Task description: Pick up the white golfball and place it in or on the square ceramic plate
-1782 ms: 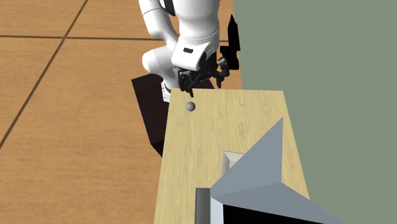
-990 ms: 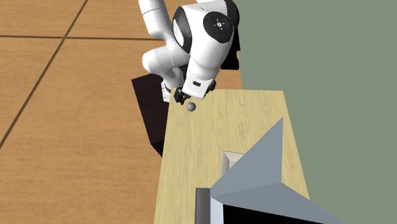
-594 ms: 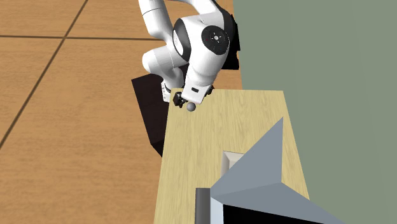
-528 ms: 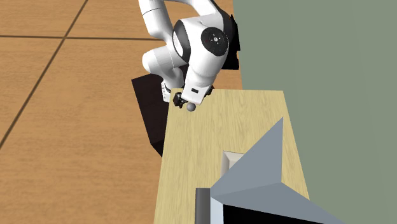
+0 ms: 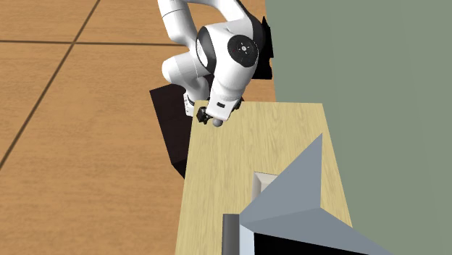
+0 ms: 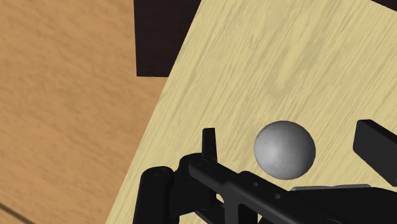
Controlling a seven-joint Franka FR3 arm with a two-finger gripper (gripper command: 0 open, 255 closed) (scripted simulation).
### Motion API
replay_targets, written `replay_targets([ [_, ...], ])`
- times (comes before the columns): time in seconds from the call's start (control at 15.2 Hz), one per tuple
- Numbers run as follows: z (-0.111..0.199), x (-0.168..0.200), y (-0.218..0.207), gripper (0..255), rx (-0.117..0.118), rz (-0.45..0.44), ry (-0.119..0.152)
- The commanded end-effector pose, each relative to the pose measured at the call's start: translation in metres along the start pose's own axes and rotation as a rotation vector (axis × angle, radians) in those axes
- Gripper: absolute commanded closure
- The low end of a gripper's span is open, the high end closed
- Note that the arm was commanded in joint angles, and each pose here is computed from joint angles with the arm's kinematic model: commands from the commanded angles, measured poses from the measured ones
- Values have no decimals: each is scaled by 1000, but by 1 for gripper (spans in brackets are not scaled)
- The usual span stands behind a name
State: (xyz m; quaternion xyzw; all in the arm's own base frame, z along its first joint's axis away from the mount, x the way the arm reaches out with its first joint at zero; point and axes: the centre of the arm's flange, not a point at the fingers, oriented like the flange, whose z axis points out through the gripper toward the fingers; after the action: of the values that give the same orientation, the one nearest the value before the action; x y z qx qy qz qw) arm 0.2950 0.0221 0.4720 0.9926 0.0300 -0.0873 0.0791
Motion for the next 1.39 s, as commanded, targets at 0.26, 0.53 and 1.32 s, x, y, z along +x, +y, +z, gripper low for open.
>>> replay_targets([
  [0.26, 0, 0, 0, 255, 0, 0, 0],
  [0.53, 0, 0, 0, 255, 0, 0, 0],
  [1.32, -56, -10, 9, 255, 0, 0, 0],
])
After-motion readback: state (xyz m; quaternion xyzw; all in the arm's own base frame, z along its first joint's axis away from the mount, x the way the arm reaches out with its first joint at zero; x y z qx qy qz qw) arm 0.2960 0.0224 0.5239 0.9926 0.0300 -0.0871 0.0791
